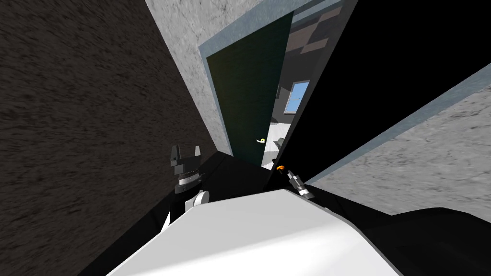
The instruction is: Pull the door open
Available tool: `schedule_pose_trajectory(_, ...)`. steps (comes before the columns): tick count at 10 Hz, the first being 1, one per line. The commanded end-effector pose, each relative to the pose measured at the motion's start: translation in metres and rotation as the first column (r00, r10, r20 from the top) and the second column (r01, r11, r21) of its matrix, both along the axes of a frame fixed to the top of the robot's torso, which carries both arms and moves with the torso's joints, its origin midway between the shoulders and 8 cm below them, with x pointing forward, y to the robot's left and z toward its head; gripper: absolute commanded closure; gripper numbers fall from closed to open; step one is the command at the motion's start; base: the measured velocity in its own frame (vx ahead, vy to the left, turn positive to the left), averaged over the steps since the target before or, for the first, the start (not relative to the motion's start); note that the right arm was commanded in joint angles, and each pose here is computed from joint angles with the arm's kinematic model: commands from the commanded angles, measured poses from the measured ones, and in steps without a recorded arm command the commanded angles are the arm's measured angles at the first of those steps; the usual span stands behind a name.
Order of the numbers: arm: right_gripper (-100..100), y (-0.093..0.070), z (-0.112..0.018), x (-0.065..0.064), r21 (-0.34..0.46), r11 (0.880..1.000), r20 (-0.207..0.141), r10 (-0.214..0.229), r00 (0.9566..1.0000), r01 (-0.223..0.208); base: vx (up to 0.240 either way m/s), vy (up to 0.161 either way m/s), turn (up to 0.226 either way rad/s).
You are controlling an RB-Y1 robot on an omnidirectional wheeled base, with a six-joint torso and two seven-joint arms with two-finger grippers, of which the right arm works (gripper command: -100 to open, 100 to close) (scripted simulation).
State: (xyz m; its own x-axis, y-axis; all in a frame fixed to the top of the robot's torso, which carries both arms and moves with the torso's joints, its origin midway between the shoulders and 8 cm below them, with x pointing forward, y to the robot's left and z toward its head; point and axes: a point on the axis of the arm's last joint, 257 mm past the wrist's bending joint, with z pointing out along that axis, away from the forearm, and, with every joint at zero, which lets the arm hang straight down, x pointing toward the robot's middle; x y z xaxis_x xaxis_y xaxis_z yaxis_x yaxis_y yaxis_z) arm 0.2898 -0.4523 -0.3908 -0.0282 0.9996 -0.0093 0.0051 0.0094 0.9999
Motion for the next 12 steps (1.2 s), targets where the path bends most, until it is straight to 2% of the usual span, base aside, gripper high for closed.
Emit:
schedule_pose_trajectory(1, 100, 0.003, -0.001, -0.004, 0.004, 1.0, 0.002, 0.009, 1.0, -0.009, -0.188, -0.05, 0.211)
schedule_pose_trajectory(4, 100, 0.003, -0.001, -0.014, 0.005, 1.0, 0.003, 0.017, 0.9999, -0.017, -0.157, -0.042, 0.132)
schedule_pose_trajectory(6, 100, 0.003, -0.001, -0.024, 0.007, 1.0, 0.004, 0.025, 0.9997, -0.025, -0.252, -0.056, 0.264)
schedule_pose_trajectory(9, 100, 0.003, -0.001, -0.034, 0.009, 0.999, 0.005, 0.033, 0.9994, -0.033, -0.205, -0.08, 0.154)
schedule_pose_trajectory(11, 100, -0.001, 0.0, -0.033, 0.004, 1.0, 0.004, 0.027, 0.9996, -0.027, -0.094, -0.031, 0.02)
schedule_pose_trajectory(12, 100, 0.002, -0.003, -0.022, 0.006, 1.0, 0.001, 0.022, 0.9997, -0.022, -0.154, -0.025, 0.123)
